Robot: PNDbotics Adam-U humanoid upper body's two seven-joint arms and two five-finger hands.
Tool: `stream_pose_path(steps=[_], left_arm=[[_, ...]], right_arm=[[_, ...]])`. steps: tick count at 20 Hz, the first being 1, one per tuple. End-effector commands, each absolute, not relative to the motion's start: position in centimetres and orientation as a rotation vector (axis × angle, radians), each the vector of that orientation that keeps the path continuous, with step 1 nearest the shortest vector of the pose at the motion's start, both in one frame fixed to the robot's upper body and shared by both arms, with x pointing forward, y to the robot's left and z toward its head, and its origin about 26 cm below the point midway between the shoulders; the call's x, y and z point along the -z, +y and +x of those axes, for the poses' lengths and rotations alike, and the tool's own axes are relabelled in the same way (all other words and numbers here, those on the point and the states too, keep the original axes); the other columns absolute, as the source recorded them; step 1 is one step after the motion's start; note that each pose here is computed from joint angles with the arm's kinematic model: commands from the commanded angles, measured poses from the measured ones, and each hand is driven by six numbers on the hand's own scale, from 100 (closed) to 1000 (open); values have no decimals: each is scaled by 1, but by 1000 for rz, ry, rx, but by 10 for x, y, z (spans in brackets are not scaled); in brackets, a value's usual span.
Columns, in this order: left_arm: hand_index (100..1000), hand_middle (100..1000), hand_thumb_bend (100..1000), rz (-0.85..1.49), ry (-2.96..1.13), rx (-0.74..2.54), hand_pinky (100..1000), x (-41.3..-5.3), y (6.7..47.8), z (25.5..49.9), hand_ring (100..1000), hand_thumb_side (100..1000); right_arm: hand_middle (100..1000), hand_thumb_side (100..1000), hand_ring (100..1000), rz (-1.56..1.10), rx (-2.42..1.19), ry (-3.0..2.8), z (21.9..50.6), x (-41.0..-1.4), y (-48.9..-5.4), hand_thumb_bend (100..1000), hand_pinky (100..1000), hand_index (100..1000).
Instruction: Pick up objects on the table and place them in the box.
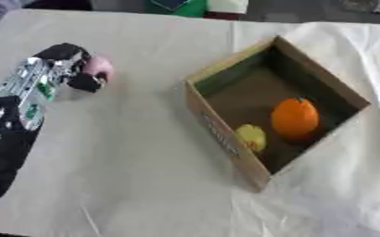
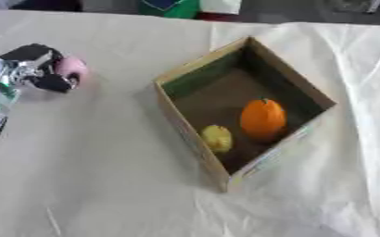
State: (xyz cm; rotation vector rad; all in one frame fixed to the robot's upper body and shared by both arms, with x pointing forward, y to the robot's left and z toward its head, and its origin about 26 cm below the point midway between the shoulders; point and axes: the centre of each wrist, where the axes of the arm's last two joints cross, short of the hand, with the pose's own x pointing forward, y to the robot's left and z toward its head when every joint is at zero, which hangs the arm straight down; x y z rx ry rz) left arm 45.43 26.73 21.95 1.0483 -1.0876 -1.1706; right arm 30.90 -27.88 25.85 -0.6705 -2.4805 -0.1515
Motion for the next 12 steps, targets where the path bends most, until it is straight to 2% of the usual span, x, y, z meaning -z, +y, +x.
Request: stream_pose_path(steps=[1,7,12], left_arm=[[672,575,100,1080,-1146,1133,415,-236,270,452,641,184],[667,581,100,1146,-1239,1141,384,-258,262,442,619,247],[649,562,100,1264,-1377,1160,348,-287,243,423,594,289]], right_arm=[[466,389,599,-702,148,-2511,305,-267,-282,100,748,653],[465,390,599,-709,147,-2501,304,-266,-283,100,749,653],[466,391,599,-711,147,-2500,304,-266,-283,100,749,653]])
